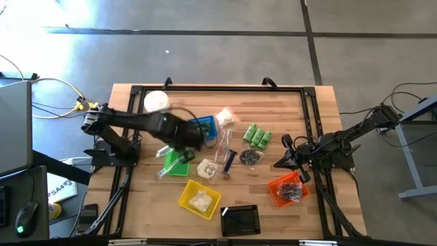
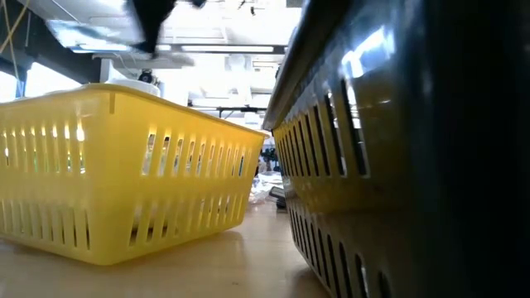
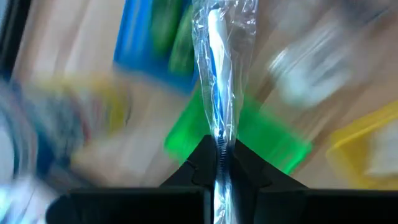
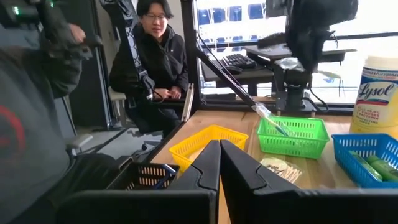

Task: Pick & Place Travel size toiletries
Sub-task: Put the blue toothbrush into the green bin

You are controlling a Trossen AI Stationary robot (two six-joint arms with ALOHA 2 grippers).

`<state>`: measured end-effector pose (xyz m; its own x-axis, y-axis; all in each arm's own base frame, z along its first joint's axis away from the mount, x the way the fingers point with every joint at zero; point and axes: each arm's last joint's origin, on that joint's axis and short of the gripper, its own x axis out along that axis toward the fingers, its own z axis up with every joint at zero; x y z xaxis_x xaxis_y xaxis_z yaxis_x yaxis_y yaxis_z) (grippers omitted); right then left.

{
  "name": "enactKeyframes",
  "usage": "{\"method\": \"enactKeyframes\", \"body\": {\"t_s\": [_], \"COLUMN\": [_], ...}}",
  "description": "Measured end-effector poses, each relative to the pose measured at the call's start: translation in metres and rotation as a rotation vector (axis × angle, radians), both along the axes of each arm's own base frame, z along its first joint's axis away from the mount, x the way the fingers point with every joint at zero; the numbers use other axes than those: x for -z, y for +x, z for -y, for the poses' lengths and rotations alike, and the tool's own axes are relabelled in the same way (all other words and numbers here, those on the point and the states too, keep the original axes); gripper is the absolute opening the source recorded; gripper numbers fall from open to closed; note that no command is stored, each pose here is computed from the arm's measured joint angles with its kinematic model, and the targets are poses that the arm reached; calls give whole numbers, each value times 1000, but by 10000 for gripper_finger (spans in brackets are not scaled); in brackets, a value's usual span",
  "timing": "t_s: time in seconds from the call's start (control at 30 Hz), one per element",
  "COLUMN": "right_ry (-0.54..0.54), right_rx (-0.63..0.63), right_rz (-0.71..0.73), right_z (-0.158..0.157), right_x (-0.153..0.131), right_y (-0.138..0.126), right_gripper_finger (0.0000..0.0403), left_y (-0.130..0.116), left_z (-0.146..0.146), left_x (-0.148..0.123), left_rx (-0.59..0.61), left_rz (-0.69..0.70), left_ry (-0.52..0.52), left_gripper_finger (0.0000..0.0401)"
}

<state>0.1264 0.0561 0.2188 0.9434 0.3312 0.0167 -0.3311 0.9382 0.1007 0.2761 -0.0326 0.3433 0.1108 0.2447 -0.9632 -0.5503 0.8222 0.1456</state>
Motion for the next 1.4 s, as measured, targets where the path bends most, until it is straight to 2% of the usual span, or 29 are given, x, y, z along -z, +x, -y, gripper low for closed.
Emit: {"method": "enactKeyframes", "body": {"t_s": [0.1,0.17,0.33,0.53,0.63,0.83,0.97,1.17,1.4], "right_ry": [2,2,2,6,6,6,5,20,25], "right_rx": [0,0,0,1,1,1,1,0,0], "right_rz": [-1,-2,-1,0,0,-1,-2,-9,-12], "right_z": [0,0,0,0,0,0,0,0,0], "right_x": [0,0,0,0,0,0,0,0,0], "right_y": [0,0,0,0,0,0,0,0,0], "right_gripper_finger": [3,3,3,3,3,3,3,3,3], "left_y": [-8,-11,-10,-14,-16,-9,-8,-7,-4], "left_z": [8,12,14,11,7,1,-2,0,1], "left_x": [26,44,80,108,116,121,123,127,144], "left_rx": [-70,-75,-82,-110,-116,-65,-56,-41,-38], "left_rz": [-114,-177,-188,-215,-244,-177,-185,-221,-295], "left_ry": [-28,-69,-147,-189,-215,-254,-264,-332,-326], "left_gripper_finger": [13,13,13,13,13,20,16,16,18]}}
